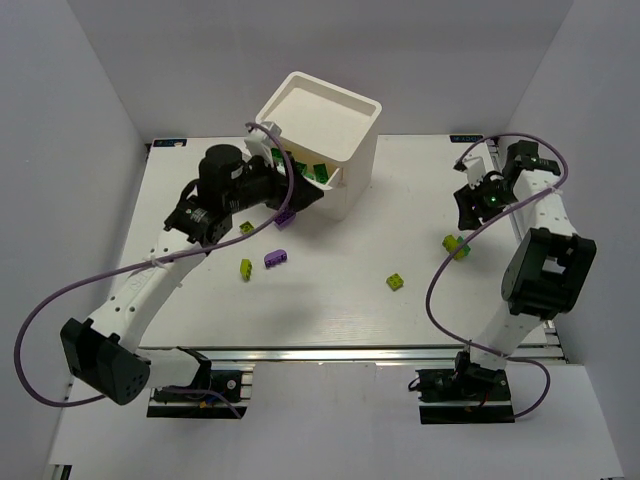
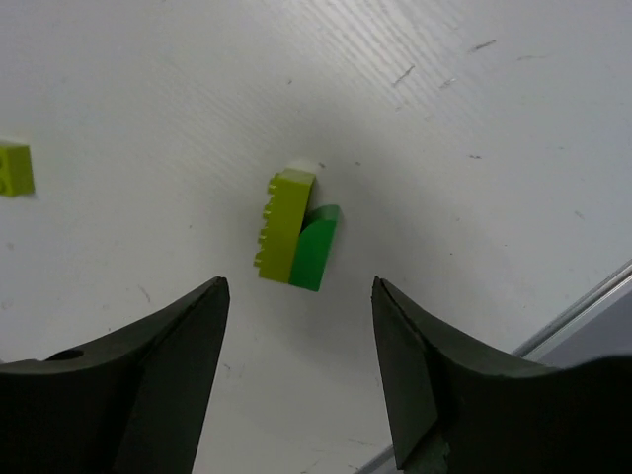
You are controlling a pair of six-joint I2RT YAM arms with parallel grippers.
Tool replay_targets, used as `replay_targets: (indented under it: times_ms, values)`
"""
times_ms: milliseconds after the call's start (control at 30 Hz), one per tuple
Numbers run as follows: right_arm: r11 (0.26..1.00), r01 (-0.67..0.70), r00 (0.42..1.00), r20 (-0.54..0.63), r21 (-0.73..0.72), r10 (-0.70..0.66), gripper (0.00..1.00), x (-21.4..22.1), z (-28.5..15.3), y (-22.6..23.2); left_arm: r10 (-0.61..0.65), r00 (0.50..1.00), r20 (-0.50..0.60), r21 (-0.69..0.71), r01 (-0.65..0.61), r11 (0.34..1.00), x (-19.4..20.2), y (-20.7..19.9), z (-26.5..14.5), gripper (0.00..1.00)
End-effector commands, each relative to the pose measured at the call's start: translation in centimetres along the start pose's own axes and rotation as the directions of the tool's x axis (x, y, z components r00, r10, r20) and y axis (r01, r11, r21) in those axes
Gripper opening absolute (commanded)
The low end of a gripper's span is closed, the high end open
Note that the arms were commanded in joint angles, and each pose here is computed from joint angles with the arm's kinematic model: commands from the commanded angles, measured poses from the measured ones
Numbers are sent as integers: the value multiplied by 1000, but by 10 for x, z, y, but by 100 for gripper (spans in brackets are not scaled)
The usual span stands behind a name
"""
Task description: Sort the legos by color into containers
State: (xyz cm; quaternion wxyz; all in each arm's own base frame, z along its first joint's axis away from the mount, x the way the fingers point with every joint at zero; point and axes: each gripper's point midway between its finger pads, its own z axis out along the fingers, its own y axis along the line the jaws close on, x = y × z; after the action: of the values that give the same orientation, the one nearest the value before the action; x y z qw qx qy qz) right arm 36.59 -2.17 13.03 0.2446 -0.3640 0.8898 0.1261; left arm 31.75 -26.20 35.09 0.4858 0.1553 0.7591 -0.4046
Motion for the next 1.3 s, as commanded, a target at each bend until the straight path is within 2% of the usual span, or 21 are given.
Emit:
replay_targets:
  times_ms: [0,67,133,233,267,433,600,800,900,1000,1033,1133,1267]
  values:
    - [989,-138,988,-57,47,141,65,1,2,-20,-67,997,-26,88,69,994,22,-12,-5,80]
    - [981,-192,978,-73,17,193,73,7,11,-7,-73,997,-2,88,73,993,24,-13,-13,81]
    - [983,-178,983,-41,47,180,80,2,13,-4,-92,996,-19,92,94,991,37,-13,-13,82]
    - [983,-174,982,-69,50,177,84,13,20,9,-112,992,-54,116,117,986,51,-16,-12,84]
    - [983,-175,981,-79,47,178,89,16,23,12,-119,991,-64,124,126,984,54,-16,-11,85]
    - [980,-182,976,-107,77,190,89,35,34,19,-137,985,-105,166,153,974,65,-17,0,86]
    - [965,-156,977,-111,212,183,89,43,44,0,-144,981,-130,190,167,968,67,-16,13,86]
    - [965,-147,974,-141,216,180,89,53,60,-1,-156,978,-135,200,181,963,69,-14,22,87]
    - [968,-142,973,-149,206,174,87,57,68,0,-172,974,-149,214,202,956,72,-14,25,87]
    - [977,-130,975,-156,167,156,79,60,74,6,-183,972,-145,239,214,947,70,-17,30,87]
    - [981,-126,975,-162,147,150,71,61,73,10,-188,971,-145,243,219,945,69,-18,30,88]
    - [988,-107,979,-164,107,123,61,61,74,16,-184,969,-166,274,224,935,67,-26,34,89]
    - [989,-108,977,-173,97,123,62,63,73,20,-169,968,-185,293,219,931,62,-29,40,90]
